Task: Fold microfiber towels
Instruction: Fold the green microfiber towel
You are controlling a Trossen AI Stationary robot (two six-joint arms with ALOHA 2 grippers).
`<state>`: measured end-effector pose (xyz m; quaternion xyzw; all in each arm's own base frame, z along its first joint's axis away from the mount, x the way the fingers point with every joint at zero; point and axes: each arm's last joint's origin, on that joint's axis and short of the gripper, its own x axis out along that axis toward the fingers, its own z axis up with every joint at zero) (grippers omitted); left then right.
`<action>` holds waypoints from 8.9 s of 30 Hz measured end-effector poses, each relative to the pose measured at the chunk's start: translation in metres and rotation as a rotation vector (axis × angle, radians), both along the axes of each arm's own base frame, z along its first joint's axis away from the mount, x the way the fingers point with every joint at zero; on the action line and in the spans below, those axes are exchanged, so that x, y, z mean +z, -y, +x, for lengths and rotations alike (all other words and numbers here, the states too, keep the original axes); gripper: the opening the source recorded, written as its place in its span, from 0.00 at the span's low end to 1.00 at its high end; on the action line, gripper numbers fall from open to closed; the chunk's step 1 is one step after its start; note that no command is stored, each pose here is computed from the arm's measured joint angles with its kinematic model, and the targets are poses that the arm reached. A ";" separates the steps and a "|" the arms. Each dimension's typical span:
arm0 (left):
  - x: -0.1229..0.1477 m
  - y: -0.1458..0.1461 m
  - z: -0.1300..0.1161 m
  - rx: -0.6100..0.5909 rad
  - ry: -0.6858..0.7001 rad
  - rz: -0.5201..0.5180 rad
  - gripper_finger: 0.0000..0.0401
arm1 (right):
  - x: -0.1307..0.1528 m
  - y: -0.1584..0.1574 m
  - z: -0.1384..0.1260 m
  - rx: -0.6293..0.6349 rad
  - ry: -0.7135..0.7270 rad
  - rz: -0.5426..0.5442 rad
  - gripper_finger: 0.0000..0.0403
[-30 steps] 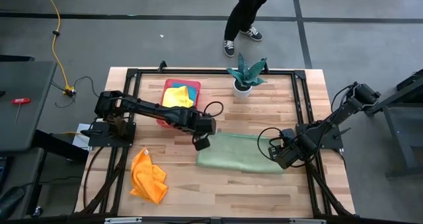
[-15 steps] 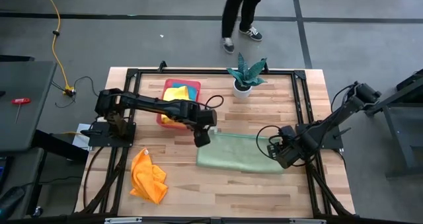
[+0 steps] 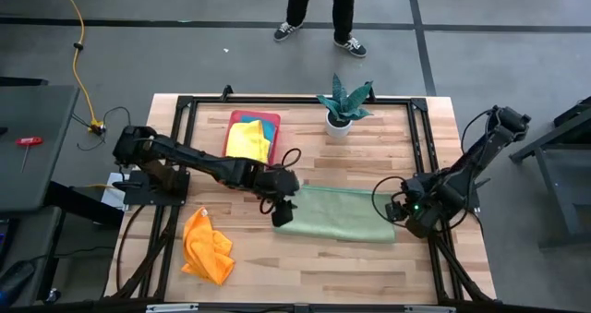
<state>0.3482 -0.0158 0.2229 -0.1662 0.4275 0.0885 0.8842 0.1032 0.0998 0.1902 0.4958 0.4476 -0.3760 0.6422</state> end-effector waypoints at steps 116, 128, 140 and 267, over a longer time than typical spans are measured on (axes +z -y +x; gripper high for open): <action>-0.053 0.001 -0.040 -0.026 0.215 -0.021 0.48 | 0.064 0.003 0.058 -0.100 0.066 0.048 0.00; -0.085 0.018 -0.035 -0.076 0.113 -0.035 0.48 | 0.035 0.000 0.124 -0.129 0.241 -0.032 0.00; -0.089 0.018 -0.029 -0.053 0.153 -0.059 0.48 | 0.005 0.004 0.176 -0.127 0.369 -0.050 0.00; -0.067 0.028 0.068 0.021 0.440 -0.059 0.47 | -0.021 0.026 0.048 -0.067 0.170 0.144 0.00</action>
